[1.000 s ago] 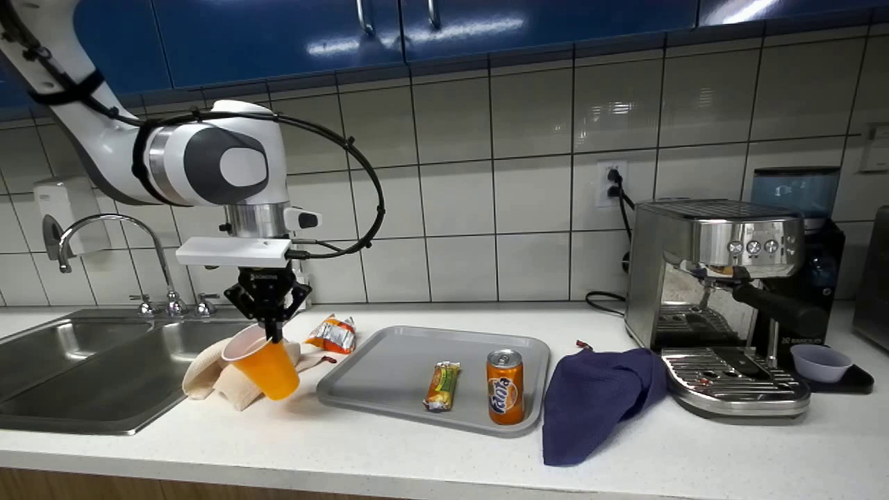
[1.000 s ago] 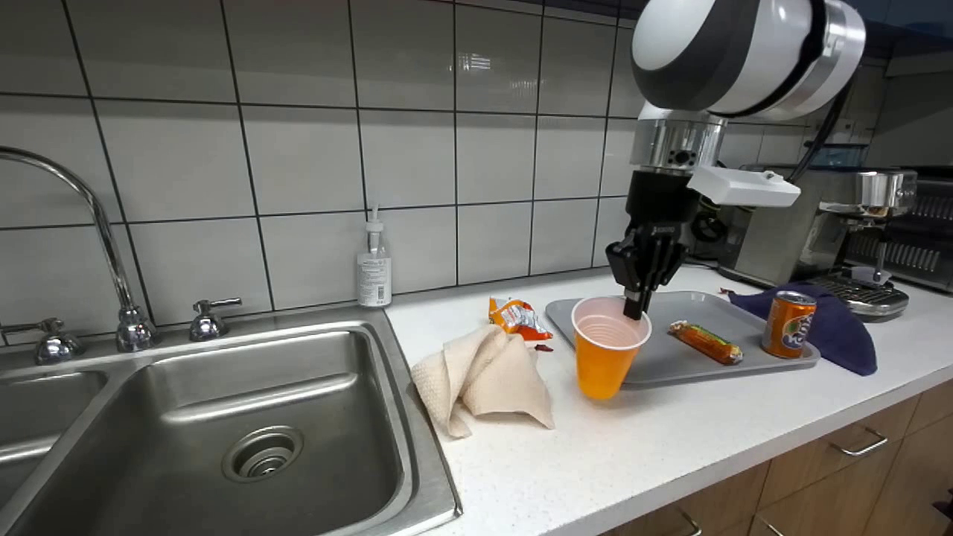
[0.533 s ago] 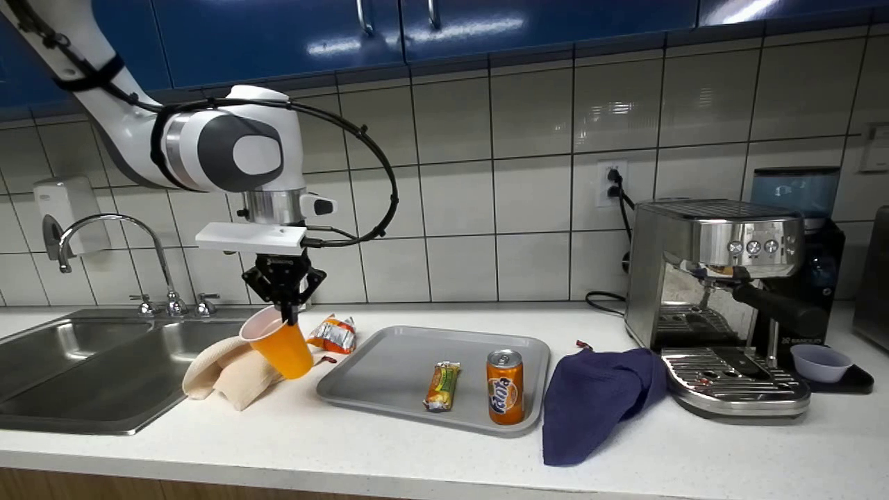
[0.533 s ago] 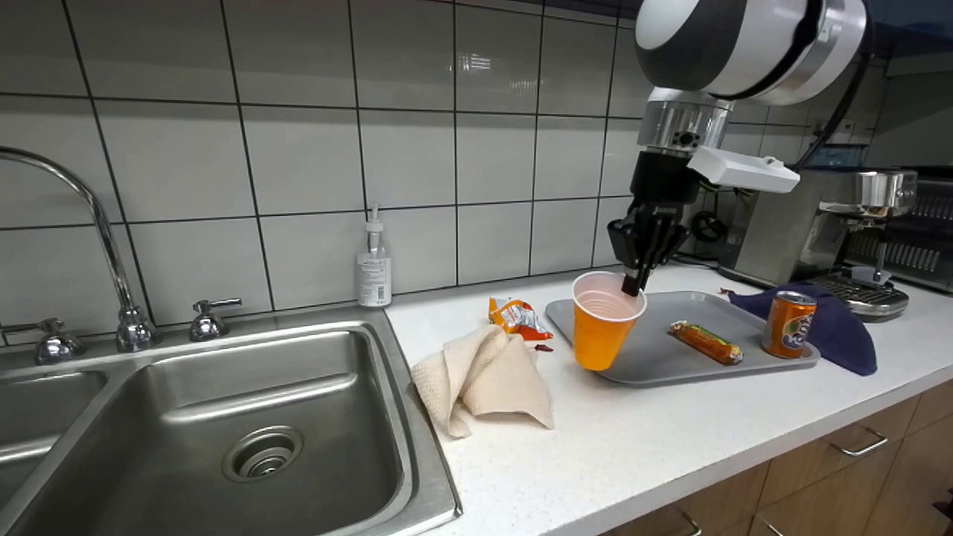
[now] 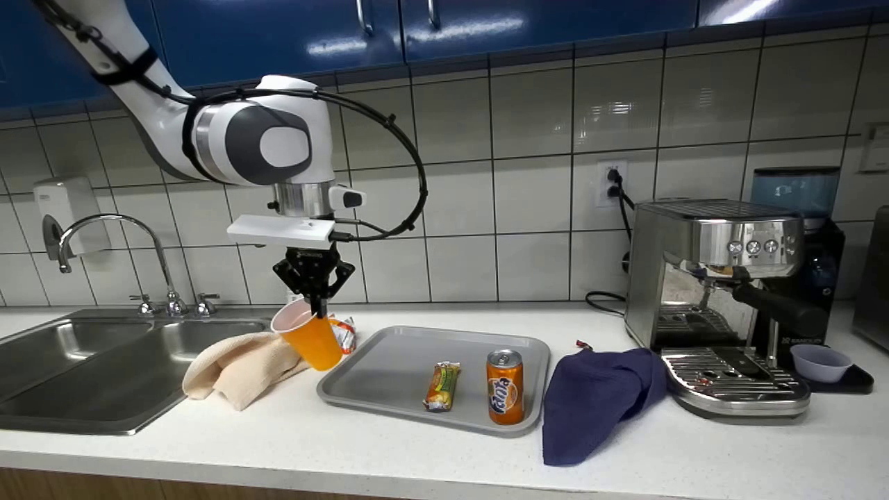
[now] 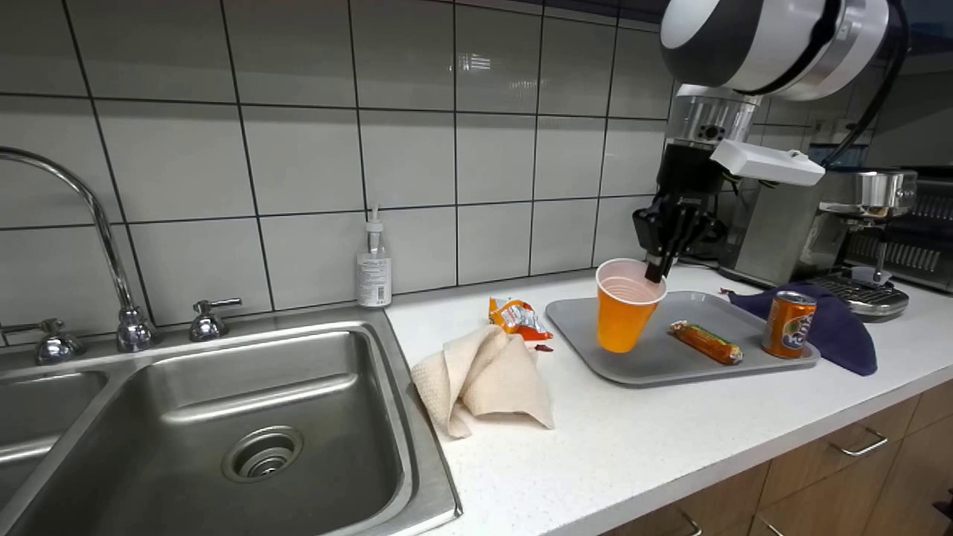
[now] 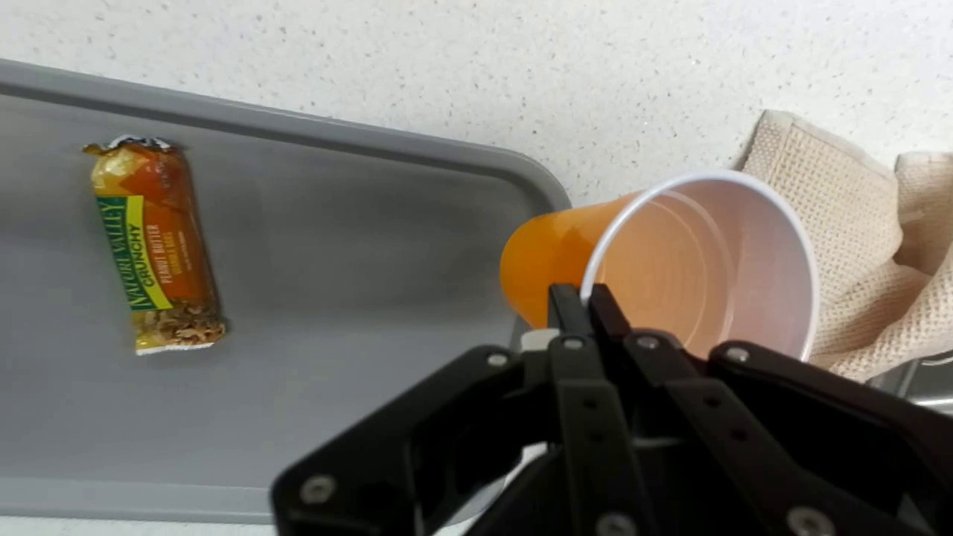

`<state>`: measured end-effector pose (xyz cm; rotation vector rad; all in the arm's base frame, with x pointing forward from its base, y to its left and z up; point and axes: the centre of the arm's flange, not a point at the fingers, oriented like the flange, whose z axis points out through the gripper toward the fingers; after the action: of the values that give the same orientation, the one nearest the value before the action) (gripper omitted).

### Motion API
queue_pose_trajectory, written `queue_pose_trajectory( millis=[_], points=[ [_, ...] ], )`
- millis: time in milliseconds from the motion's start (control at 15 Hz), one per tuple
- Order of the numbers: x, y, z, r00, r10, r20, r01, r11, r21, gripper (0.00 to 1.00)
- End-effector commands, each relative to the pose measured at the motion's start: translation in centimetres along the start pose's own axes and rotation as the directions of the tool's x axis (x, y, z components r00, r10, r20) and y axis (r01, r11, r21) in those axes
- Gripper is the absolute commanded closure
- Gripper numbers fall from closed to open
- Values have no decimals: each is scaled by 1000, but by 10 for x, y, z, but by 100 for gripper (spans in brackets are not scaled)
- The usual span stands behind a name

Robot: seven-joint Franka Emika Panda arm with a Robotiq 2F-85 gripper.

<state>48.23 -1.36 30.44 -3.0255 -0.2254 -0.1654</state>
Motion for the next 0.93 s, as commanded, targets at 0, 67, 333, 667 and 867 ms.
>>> queue_pose_trajectory(
  millis=[0, 67, 333, 667, 867],
  points=[
    [5, 24, -7, 1000, 19, -6, -19, 1000, 6, 99],
    [5, 30, -8, 1000, 30, -7, -30, 1000, 6, 99],
    [5, 49, -8, 998, 69, -9, -69, 998, 0, 99],
    [5, 66, -4, 994, 106, -2, -106, 994, -8, 99],
    [3, 77, 4, 992, 127, 15, -127, 992, -15, 99]
  ],
)
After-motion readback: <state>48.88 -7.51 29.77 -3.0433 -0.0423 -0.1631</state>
